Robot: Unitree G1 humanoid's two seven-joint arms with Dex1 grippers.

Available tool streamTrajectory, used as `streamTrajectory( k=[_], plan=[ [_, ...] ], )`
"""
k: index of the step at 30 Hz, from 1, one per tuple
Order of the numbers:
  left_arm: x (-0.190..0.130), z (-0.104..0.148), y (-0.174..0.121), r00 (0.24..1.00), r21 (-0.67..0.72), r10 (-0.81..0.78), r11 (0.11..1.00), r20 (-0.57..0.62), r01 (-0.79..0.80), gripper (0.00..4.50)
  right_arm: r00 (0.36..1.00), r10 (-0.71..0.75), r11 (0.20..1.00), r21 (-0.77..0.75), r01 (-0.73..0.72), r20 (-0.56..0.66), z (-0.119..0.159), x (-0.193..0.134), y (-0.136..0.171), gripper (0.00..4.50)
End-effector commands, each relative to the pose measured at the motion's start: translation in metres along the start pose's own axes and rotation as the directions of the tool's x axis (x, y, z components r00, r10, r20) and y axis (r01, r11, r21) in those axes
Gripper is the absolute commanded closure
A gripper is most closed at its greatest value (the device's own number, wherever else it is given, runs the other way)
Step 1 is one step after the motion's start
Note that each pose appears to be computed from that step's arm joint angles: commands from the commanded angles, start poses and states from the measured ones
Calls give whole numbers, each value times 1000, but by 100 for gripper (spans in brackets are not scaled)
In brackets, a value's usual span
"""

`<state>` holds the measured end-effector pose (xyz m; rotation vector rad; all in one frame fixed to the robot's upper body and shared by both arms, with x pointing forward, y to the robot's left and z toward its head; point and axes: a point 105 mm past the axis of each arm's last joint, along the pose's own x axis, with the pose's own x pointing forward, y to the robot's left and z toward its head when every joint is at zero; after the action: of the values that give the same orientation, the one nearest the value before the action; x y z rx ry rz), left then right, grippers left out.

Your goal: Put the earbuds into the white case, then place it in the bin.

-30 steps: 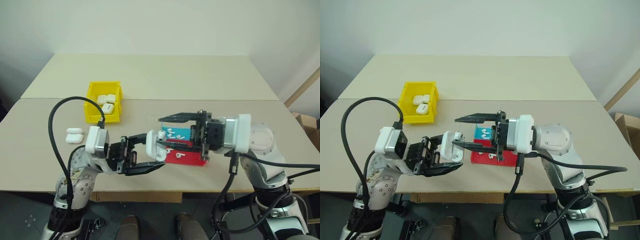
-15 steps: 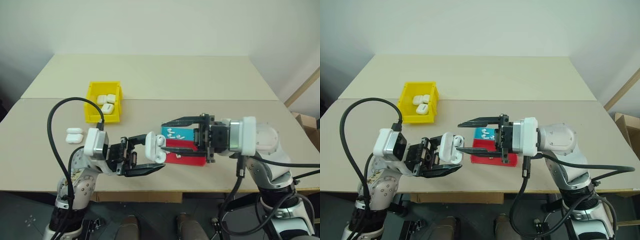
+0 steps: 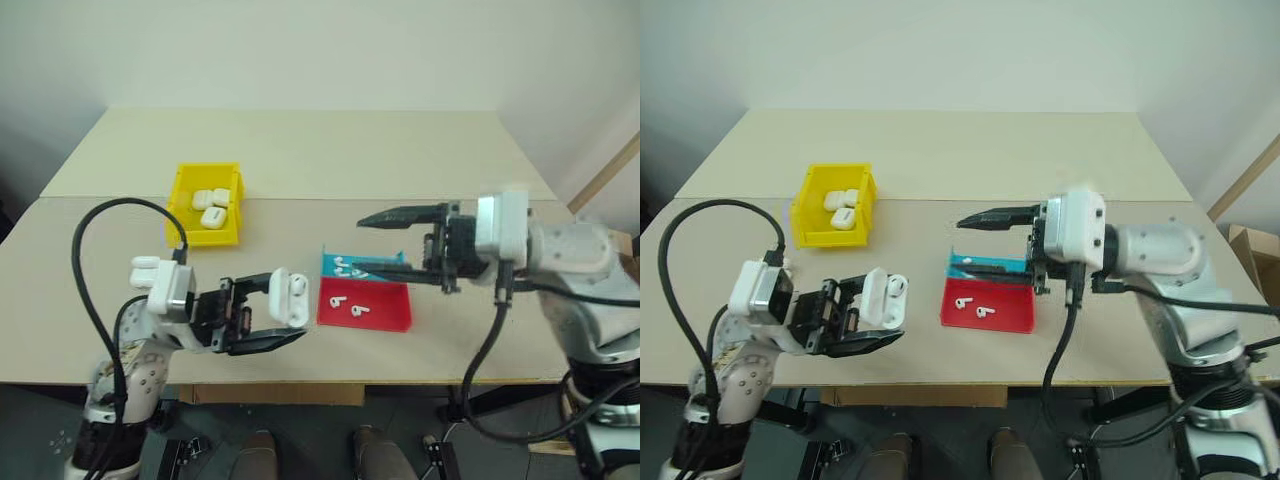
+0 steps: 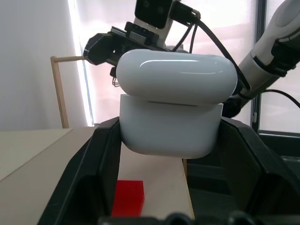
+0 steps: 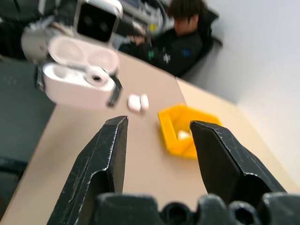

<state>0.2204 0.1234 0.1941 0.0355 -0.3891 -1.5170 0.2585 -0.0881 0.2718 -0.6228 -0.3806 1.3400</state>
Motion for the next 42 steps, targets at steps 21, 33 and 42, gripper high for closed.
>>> streamTrajectory(
  k=[21, 33, 42],
  plan=[
    [-34, 6, -11, 981, 101, 166, 983, -104, -156, 172, 655, 272, 948, 81, -307, -705, -113, 55, -71, 189],
    [-24, 7, -12, 981, 104, 172, 981, -85, -163, 172, 596, 274, 954, 133, -270, -755, -143, 90, -68, 189],
    [-20, 6, -13, 982, 98, 172, 981, -75, -165, 172, 596, 276, 955, 147, -256, -754, -146, 98, -67, 189]
  ],
)
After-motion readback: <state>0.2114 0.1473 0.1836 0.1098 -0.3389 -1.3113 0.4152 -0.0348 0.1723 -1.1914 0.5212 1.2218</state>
